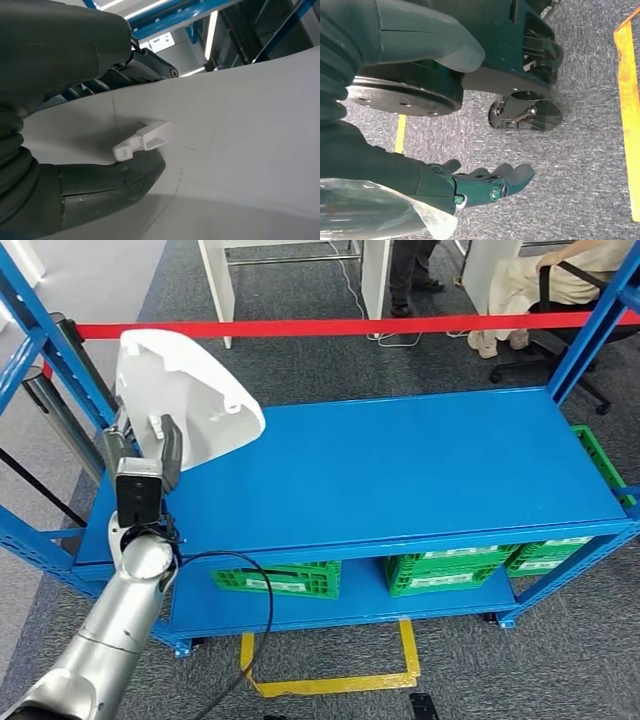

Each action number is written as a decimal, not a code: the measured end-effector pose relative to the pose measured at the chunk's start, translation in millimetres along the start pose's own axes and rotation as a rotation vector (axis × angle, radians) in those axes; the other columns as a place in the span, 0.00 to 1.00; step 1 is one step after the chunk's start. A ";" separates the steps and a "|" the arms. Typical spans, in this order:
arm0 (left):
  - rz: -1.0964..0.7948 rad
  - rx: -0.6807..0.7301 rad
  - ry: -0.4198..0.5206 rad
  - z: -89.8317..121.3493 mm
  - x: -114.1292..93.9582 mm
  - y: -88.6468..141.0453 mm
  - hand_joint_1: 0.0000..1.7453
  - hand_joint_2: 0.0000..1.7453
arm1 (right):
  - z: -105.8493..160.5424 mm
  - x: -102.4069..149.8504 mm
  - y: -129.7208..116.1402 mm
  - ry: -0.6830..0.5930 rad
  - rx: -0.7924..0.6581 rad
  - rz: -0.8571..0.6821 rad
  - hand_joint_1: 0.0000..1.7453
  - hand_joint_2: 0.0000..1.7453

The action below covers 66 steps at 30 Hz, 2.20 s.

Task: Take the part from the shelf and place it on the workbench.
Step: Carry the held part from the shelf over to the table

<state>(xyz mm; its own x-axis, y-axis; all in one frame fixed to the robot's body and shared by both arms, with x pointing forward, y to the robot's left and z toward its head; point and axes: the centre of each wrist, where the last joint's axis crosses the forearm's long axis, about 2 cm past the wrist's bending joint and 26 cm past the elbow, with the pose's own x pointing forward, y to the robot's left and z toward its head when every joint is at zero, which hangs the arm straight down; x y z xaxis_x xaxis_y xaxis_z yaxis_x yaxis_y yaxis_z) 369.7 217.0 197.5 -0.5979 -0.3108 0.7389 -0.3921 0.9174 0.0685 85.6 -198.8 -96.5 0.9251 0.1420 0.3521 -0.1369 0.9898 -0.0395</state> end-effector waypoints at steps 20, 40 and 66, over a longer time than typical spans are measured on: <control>-0.028 0.060 -0.087 2.9 14.9 8.1 1.00 1.00 | 1.2 -7.1 0.2 -0.002 -0.033 -0.032 0.00 1.00; -0.147 0.142 -0.086 -4.0 0.0 54.2 1.00 1.00 | 4.5 -28.7 -1.8 0.019 -0.009 -0.145 0.00 1.00; -0.158 0.208 -0.130 -2.5 3.8 70.2 1.00 1.00 | 3.1 -24.0 -5.6 -0.037 -0.060 -0.109 0.00 1.00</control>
<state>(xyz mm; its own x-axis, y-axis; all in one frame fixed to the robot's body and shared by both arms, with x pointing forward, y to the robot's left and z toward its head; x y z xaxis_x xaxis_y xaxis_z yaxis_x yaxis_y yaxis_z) 341.6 280.8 206.8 -0.5974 -0.4873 0.6369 -0.6142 0.7887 0.0274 63.1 -207.8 -101.8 0.9193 0.0346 0.3920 -0.0141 0.9984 -0.0549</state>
